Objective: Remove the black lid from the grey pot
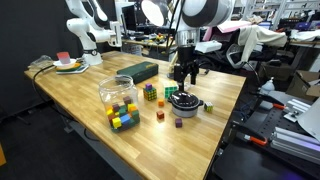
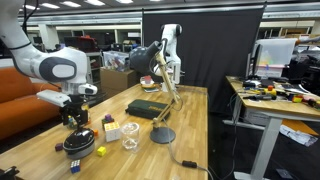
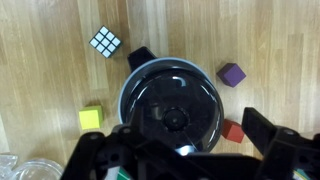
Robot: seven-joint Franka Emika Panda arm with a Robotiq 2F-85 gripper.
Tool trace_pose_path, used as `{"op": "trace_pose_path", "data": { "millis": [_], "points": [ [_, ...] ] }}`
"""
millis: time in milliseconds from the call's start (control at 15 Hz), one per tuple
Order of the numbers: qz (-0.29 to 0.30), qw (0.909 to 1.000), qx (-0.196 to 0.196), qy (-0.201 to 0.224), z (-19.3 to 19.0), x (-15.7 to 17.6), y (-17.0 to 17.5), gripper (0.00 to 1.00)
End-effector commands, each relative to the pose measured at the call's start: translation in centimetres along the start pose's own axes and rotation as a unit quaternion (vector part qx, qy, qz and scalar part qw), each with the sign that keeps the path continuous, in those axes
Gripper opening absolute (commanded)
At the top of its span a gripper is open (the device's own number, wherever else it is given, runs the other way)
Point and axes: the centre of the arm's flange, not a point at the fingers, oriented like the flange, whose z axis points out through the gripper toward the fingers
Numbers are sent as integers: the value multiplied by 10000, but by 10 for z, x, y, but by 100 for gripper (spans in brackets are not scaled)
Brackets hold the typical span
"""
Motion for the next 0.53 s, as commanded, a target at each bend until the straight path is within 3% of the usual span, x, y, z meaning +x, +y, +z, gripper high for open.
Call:
{"op": "trace_pose_path", "data": {
  "millis": [0,467],
  "points": [
    [182,9995,257,-61,14,21,8,100],
    [420,9985,321,-148,29,42,24,100]
  ]
}}
